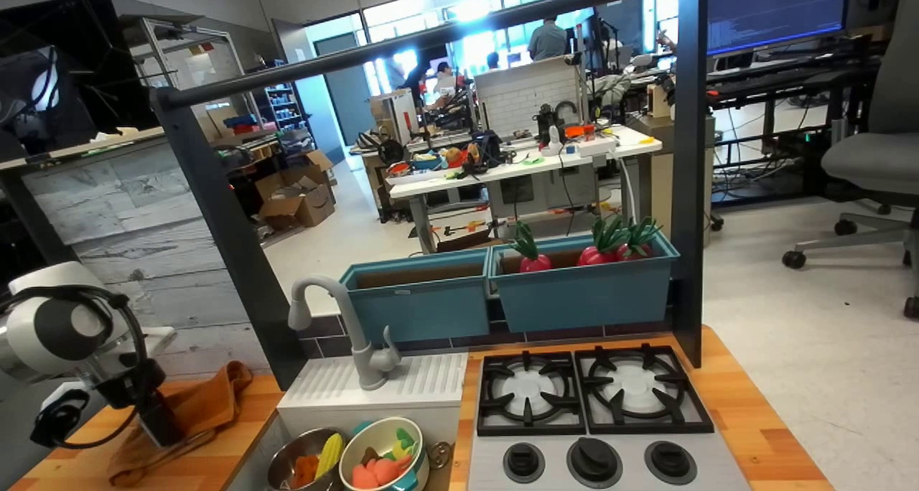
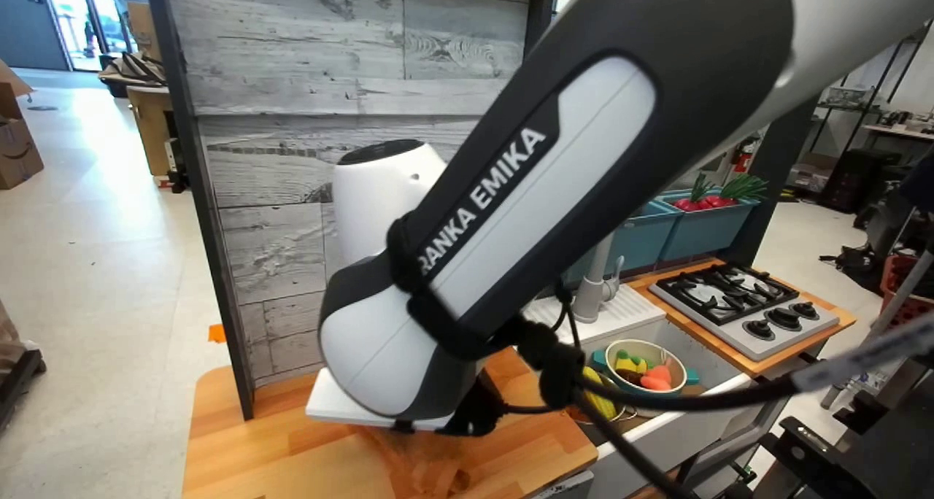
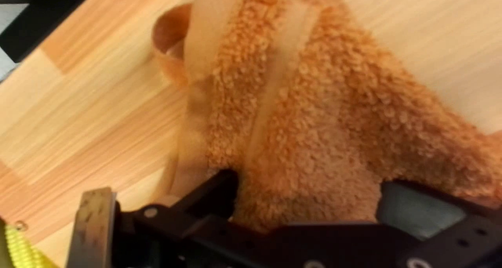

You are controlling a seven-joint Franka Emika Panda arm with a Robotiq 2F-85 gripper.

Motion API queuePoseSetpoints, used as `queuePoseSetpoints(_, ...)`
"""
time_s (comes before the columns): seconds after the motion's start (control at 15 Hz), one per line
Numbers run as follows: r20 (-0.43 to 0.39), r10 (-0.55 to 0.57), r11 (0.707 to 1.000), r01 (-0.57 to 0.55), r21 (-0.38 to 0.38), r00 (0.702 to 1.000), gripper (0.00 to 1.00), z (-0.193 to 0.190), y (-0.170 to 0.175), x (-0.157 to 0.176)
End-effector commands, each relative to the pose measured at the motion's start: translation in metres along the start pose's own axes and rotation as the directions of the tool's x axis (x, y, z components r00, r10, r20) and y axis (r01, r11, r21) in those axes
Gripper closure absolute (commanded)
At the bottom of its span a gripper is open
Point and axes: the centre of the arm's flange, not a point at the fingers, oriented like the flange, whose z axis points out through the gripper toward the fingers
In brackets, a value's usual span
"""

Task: Put the plush toys in the the pots in the sing and use the towel to wipe the surface

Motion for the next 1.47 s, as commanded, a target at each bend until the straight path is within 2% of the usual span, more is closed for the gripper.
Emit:
queuePoseSetpoints(0.0, 0.069, 0.069, 0.989, -0.059, -0.135, 0.995, 0.0, 0.038, 0.057, 0.002)
queuePoseSetpoints(0.13, 0.091, 0.001, 0.993, 0.009, -0.118, 0.996, 0.0, 0.041, 0.039, -0.009)
queuePoseSetpoints(0.27, 0.058, -0.12, 0.991, 0.124, -0.059, 0.991, 0.0, 0.039, 0.001, -0.037)
queuePoseSetpoints(0.4, 0.03, -0.221, 0.975, 0.221, -0.006, 0.975, 0.0, 0.029, -0.03, -0.064)
queuePoseSetpoints(0.67, -0.028, -0.403, 0.913, 0.404, 0.057, 0.915, 0.0, 0.015, -0.081, -0.148)
queuePoseSetpoints(0.8, -0.041, -0.47, 0.879, 0.471, 0.073, 0.882, 0.0, 0.019, -0.094, -0.171)
queuePoseSetpoints(0.93, -0.031, -0.459, 0.886, 0.46, 0.058, 0.888, 0.0, 0.02, -0.082, -0.161)
queuePoseSetpoints(1.07, -0.007, -0.396, 0.918, 0.396, 0.014, 0.918, 0.0, 0.02, -0.054, -0.132)
queuePoseSetpoints(1.2, 0.014, -0.294, 0.956, 0.294, -0.001, 0.956, 0.0, 0.006, -0.022, -0.098)
queuePoseSetpoints(1.27, 0.02, -0.241, 0.97, 0.241, 0.018, 0.97, 0.0, -0.002, -0.014, -0.087)
queuePoseSetpoints(1.4, 0.017, -0.138, 0.99, 0.138, -0.013, 0.99, 0.0, 0.001, 0.014, -0.055)
